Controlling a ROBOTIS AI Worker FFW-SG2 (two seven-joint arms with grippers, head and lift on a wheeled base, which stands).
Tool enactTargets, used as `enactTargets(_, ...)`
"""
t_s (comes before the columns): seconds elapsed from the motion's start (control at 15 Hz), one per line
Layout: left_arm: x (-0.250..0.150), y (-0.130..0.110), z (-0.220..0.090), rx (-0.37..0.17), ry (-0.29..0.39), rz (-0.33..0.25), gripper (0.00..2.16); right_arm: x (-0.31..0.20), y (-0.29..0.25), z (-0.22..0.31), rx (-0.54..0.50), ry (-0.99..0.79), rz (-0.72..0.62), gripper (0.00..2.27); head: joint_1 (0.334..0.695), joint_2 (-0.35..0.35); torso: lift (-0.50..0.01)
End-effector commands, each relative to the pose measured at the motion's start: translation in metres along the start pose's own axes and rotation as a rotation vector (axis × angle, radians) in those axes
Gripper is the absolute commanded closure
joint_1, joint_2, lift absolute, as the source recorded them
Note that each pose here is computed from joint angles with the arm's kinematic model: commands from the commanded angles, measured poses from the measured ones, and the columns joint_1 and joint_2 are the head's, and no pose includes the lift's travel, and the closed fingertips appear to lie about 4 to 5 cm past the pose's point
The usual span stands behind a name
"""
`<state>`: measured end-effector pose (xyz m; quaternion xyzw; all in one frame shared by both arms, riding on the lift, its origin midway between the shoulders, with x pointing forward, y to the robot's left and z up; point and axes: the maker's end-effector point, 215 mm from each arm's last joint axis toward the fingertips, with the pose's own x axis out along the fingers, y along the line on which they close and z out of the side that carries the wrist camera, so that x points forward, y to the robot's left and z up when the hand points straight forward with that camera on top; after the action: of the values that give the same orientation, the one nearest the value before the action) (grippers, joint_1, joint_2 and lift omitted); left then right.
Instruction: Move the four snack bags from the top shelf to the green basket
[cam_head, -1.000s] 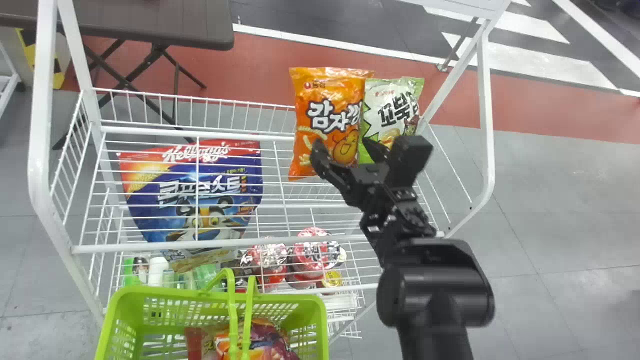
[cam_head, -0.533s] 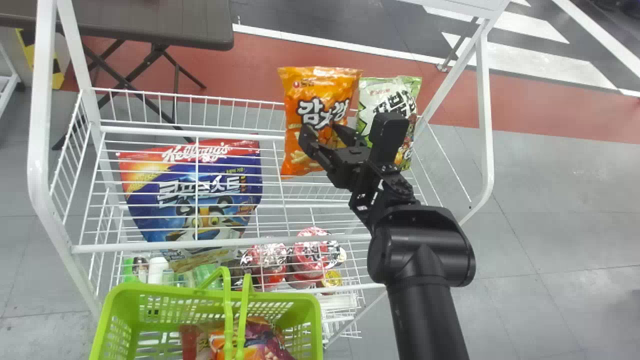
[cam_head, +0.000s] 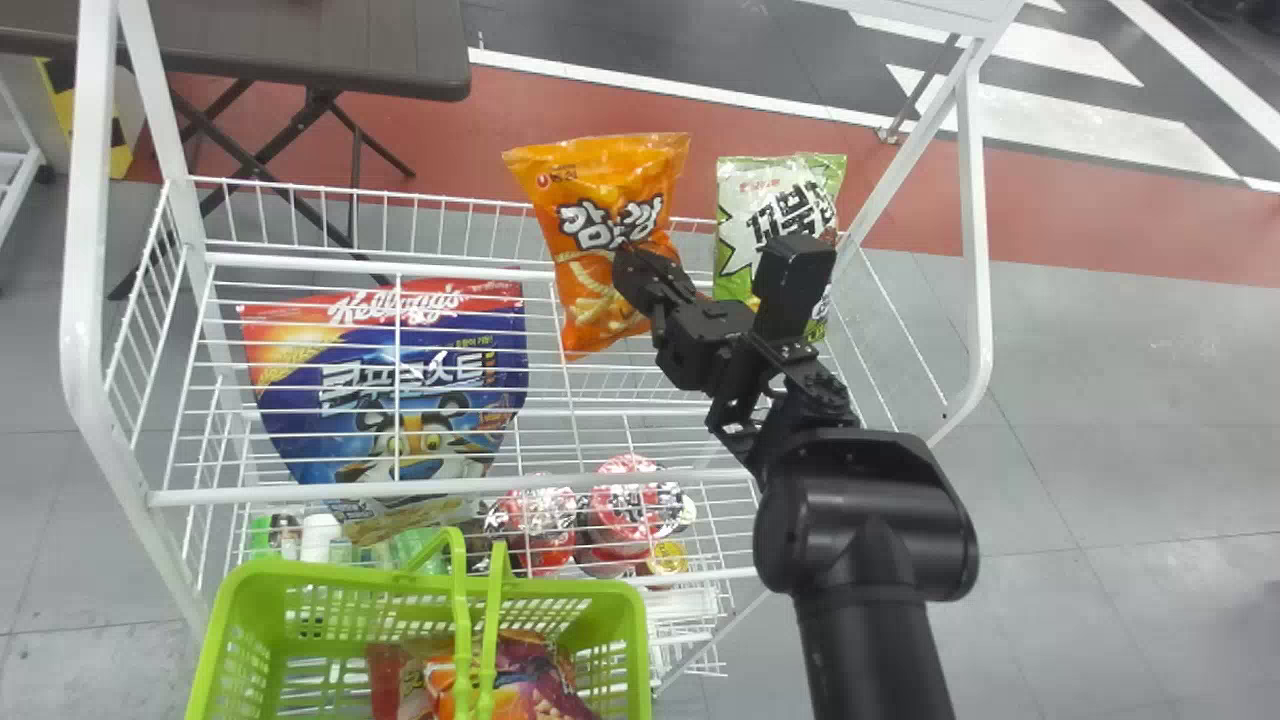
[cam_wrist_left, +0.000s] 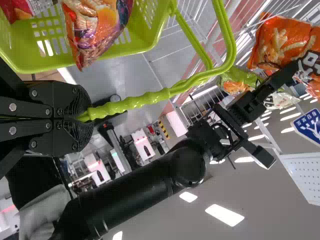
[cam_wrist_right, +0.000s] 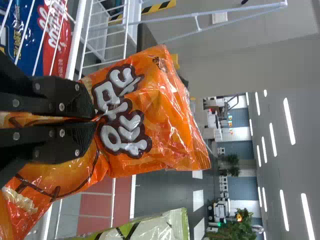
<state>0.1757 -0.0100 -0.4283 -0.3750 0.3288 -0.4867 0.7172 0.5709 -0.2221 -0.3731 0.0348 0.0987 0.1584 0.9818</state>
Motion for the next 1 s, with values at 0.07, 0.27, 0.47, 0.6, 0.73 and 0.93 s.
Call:
enactTargets(0.07, 0.0, -0.001, 0.0, 0.003, 0.0, -0.001, 1.34, -0.032, 0.015, 0.015, 0.004, -0.032, 0.014, 2.22, 0.695, -0.346, 0.0)
enactTargets(0.27, -0.002, 0.0, 0.001, 0.007, 0.004, 0.002, 1.34, -0.081, 0.023, 0.008, 0.056, 0.042, 0.013, 2.22, 0.695, -0.35, 0.0)
enactTargets(0.47, -0.002, -0.001, 0.002, 0.01, 0.001, 0.002, 1.34, -0.159, 0.032, -0.041, 0.266, 0.246, 0.05, 2.22, 0.695, -0.35, 0.0)
enactTargets(0.6, -0.001, -0.002, 0.003, 0.013, -0.001, 0.0, 1.34, -0.212, 0.046, -0.068, 0.392, 0.381, 0.072, 2.22, 0.695, -0.35, 0.0)
enactTargets(0.73, 0.001, -0.002, 0.006, 0.013, -0.008, 0.002, 1.34, -0.263, 0.071, -0.1, 0.546, 0.573, 0.1, 2.22, 0.695, -0.35, 0.0)
enactTargets(0.93, 0.006, -0.002, 0.007, 0.017, -0.012, 0.007, 1.34, -0.296, 0.097, -0.109, 0.675, 0.669, 0.16, 2.22, 0.695, -0.35, 0.0)
